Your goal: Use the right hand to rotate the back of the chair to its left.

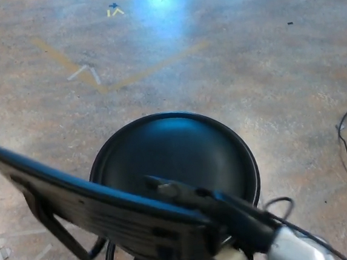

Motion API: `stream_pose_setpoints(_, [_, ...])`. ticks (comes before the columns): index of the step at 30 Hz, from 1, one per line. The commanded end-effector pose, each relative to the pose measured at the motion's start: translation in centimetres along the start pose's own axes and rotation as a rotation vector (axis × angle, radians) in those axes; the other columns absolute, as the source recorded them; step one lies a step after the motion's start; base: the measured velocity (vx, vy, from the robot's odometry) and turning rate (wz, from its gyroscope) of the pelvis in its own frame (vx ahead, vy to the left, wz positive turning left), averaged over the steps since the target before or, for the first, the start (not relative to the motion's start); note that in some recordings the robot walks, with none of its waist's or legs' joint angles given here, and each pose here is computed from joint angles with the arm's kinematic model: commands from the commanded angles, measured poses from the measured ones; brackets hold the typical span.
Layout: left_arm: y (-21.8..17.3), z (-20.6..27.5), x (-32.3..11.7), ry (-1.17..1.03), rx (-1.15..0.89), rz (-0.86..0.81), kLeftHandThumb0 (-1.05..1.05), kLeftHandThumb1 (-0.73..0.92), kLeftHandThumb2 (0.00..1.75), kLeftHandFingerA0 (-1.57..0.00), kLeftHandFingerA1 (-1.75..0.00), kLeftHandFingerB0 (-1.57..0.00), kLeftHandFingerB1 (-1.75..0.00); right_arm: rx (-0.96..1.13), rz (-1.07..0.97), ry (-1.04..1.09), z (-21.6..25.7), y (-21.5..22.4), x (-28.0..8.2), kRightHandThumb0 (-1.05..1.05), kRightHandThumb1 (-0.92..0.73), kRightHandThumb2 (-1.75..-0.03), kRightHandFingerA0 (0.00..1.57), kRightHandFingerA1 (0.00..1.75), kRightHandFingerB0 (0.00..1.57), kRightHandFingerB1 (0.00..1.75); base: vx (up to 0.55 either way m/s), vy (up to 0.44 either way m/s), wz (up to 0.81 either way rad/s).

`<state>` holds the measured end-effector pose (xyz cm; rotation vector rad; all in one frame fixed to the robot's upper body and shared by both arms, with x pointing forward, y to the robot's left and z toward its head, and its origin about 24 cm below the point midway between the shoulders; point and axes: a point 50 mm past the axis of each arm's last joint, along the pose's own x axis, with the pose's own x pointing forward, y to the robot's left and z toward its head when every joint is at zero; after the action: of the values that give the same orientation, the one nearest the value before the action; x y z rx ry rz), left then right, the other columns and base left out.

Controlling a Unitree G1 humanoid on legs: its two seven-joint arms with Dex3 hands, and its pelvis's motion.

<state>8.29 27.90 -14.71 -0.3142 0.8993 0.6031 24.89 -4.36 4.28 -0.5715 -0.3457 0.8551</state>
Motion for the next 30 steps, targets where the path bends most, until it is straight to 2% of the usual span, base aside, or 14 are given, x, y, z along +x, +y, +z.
stream_pose_setpoints(1, [0.5, 0.1, -0.1, -0.005, 0.007, 0.014, -0.65, 0.65, 0.6, -0.47, -0.43, -0.47, -0.38, -0.061, -0.005, -0.028, 1.6, 0.0, 2.9, -1.01, -0.51, -0.92, 0.0, 0.0, 0.0, 0.0, 0.0, 0.0, 0.0])
stream_pose_setpoints(2, [0.5, 0.1, -0.1, -0.007, 0.002, 0.017, -0.67, 0.62, 0.59, -0.49, -0.45, -0.5, -0.39, -0.077, 0.002, -0.031, 1.9, 0.0, 3.2, -1.05, -0.69, -0.62, 0.0, 0.0, 0.0, 0.0, 0.0, 0.0, 0.0])
stream_pose_setpoints(5, [0.6, 0.2, 0.0, -0.009, -0.006, 0.022, -0.67, 0.62, 0.59, -0.49, -0.45, -0.5, -0.39, -0.103, 0.011, -0.034, 2.4, 0.2, 3.8, -1.05, -0.69, -0.62, 0.0, 0.0, 0.0, 0.0, 0.0, -0.001, 0.03])
stream_pose_setpoints(7, [0.6, 0.4, 0.0, -0.016, 0.004, 0.015, -0.66, 0.65, 0.6, -0.48, -0.45, -0.46, -0.38, -0.111, 0.056, -0.052, 3.7, 0.7, 5.9, -1.05, -0.66, -0.61, 0.0, 0.0, 0.0, 0.0, 0.0, 0.0, 0.0])
stream_pose_setpoints(11, [0.6, 0.4, 0.0, -0.015, 0.017, 0.015, -0.66, 0.65, 0.6, -0.48, -0.45, -0.46, -0.38, -0.124, 0.058, -0.062, 4.0, 0.8, 6.4, -1.05, -0.66, -0.61, 0.0, 0.0, 0.0, 0.0, 0.0, 0.0, 0.0])
stream_pose_setpoints(16, [0.7, 0.6, 0.0, -0.016, 0.024, 0.02, -0.65, 0.64, 0.6, -0.5, -0.45, -0.47, -0.38, -0.158, 0.077, -0.109, 5.7, 1.0, 9.3, -1.05, -0.67, -0.61, 0.0, 0.0, 0.0, 0.0, 0.0, 0.0, 0.0])
stream_pose_setpoints(17, [0.6, 0.7, 0.1, -0.016, 0.022, 0.02, -0.66, 0.63, 0.59, -0.51, -0.46, -0.49, -0.38, -0.171, 0.085, -0.116, 6.2, 1.0, 10.1, -0.98, -0.53, -0.9, 0.0, 0.0, 0.0, 0.0, 0.0, 0.0, 0.0])
stream_pose_setpoints(21, [0.6, 0.8, 0.1, -0.014, 0.019, 0.022, -0.66, 0.63, 0.59, -0.51, -0.46, -0.49, -0.38, -0.18, 0.089, -0.121, 6.4, 1.0, 10.8, -0.98, -0.53, -0.9, 0.0, 0.0, 0.0, 0.0, 0.0, 0.0, 0.0])
stream_pose_setpoints(22, [0.6, 0.8, 0.1, -0.019, 0.041, 0.011, -0.71, 0.61, 0.64, -0.47, -0.46, -0.42, -0.39, -0.202, 0.11, -0.114, 6.9, 1.2, 11.8, -1.05, -0.67, -0.6, 0.0, 0.0, 0.0, 0.0, 0.0, 0.0, 0.0])
stream_pose_setpoints(30, [0.7, 0.8, 0.1, -0.02, 0.051, 0.006, -0.71, 0.61, 0.64, -0.47, -0.46, -0.42, -0.39, -0.215, 0.118, -0.115, 7.1, 1.3, 12.5, -1.05, -0.67, -0.6, 0.0, 0.0, 0.0, 0.0, 0.0, 0.0, 0.0])
